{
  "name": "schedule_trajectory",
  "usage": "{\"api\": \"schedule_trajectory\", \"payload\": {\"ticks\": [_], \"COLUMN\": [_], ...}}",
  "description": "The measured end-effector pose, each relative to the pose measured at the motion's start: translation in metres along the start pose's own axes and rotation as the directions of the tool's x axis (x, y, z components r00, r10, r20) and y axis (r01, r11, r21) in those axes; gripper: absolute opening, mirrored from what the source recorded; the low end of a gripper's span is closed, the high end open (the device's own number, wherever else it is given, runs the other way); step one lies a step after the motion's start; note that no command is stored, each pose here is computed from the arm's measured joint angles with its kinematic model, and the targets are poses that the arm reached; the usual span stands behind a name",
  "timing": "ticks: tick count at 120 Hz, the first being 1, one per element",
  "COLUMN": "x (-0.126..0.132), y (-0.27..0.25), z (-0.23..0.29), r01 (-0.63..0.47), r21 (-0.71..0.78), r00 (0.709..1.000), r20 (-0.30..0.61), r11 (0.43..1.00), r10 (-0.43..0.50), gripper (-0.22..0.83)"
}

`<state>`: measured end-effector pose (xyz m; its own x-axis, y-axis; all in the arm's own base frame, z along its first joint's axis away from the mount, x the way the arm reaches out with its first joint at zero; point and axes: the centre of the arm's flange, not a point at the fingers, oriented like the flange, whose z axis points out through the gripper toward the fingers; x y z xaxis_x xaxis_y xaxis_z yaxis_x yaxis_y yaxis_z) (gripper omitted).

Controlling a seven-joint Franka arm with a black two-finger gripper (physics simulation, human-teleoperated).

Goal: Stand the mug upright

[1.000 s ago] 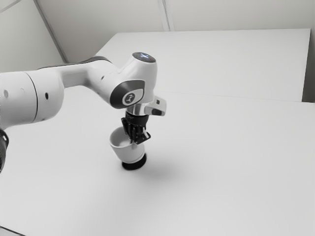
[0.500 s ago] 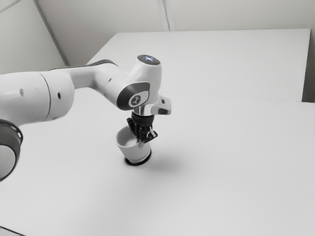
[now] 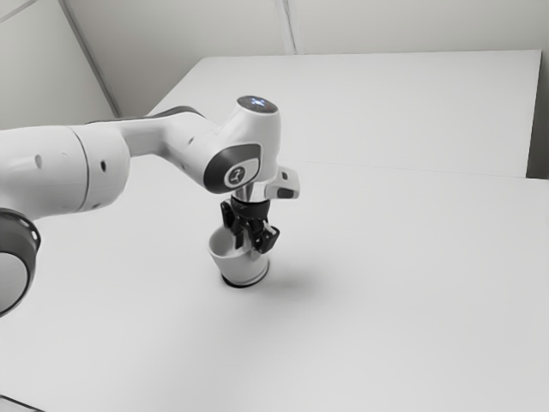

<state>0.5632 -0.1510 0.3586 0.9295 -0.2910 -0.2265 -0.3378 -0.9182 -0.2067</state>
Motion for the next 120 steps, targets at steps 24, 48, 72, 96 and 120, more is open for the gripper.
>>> {"api": "schedule_trajectory", "payload": {"ticks": [24,48,72,96,120], "x": [-0.01,-0.006,-0.011,-0.031,-0.074], "y": [-0.018,-0.079,-0.124,-0.164,-0.184], "z": [-0.032,-0.083,-0.142,-0.193,-0.223], "r01": [0.048,0.167,0.154,0.121,0.098], "r21": [-0.046,-0.187,-0.218,-0.214,-0.202], "r00": [0.997,0.969,0.951,0.944,0.94], "r20": [-0.055,-0.149,-0.231,-0.277,-0.302], "r11": [0.998,0.968,0.964,0.969,0.974], "r10": [-0.051,-0.196,-0.204,-0.18,-0.157], "gripper": [0.39,0.51,0.56,0.58,0.59]}}
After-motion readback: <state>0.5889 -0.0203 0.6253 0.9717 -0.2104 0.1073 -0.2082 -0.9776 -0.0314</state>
